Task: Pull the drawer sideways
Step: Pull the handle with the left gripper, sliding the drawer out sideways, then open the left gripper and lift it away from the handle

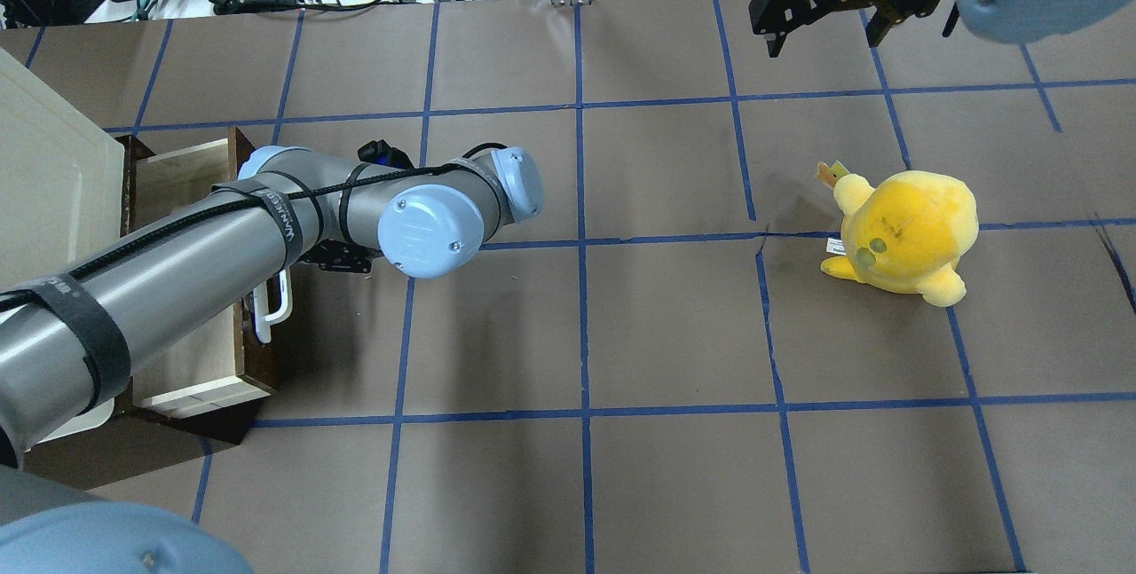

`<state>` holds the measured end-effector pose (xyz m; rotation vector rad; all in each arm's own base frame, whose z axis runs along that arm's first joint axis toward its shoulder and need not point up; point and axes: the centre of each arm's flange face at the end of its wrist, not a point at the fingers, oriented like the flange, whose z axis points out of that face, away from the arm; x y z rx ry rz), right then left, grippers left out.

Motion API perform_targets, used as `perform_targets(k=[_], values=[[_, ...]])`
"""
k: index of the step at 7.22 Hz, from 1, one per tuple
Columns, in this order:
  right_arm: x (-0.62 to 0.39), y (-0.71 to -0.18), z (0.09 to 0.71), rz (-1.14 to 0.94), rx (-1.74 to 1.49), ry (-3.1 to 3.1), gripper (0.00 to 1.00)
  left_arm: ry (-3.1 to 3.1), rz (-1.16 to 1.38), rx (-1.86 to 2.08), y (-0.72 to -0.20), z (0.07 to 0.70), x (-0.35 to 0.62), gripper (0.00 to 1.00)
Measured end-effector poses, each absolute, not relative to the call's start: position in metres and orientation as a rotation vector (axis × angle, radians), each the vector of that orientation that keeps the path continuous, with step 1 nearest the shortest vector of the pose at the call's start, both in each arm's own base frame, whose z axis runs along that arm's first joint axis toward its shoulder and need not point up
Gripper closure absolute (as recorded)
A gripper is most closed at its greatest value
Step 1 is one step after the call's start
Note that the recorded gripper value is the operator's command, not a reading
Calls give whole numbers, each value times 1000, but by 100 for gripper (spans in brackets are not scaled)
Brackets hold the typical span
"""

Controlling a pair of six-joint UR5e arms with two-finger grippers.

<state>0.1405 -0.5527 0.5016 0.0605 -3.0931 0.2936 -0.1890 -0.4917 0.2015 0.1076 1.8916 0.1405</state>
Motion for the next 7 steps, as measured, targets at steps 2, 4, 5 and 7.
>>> perform_targets(k=[2,4,5,7], values=[[141,-553,502,294,61,-3094,0,1895,132,108,-492,206,-191,0],[141,-553,502,294,61,-3093,0,1996,144,48,-502,236,-195,0],[141,-553,502,294,61,-3093,0,2105,145,-20,-513,265,-201,0],[141,-553,502,294,61,-3093,0,2299,112,-96,-522,333,-208,0]])
